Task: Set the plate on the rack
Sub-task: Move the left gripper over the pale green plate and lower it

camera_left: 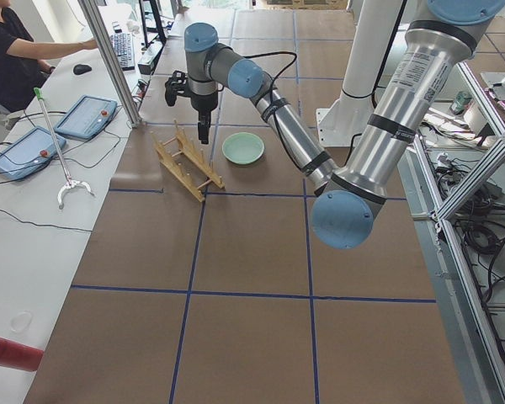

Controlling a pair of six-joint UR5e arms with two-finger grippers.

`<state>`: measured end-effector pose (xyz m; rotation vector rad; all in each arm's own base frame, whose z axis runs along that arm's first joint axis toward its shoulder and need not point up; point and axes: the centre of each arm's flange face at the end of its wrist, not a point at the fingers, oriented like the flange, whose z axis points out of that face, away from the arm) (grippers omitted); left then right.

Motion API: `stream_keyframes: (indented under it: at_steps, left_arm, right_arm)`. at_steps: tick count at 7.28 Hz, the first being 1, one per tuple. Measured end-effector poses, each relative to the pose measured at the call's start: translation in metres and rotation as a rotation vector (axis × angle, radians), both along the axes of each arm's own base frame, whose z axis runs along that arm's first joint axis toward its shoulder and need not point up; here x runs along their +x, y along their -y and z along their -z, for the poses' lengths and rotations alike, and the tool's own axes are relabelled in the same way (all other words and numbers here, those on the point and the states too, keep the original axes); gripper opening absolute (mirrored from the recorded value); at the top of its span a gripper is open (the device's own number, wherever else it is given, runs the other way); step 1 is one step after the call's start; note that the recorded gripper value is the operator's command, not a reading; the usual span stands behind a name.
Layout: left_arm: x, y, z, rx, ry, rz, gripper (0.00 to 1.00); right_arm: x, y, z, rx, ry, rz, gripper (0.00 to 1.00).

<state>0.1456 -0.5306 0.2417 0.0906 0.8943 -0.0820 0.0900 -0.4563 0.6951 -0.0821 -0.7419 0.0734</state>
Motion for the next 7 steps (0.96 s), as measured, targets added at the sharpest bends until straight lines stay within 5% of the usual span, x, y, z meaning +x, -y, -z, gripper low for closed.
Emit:
stream_keyframes:
  at_steps: [4,7]
  left_arm:
    - [0.172,-0.054,0.078,-0.072,0.04,0.048,1.0]
    - [0.261,-0.075,0.083,-0.028,0.129,0.043,1.0]
  right_arm:
    - [0.0,0.0,0.0,0.0,0.0,0.0,1.0]
    - [0.0,0.0,0.0,0.0,0.0,0.0,1.0]
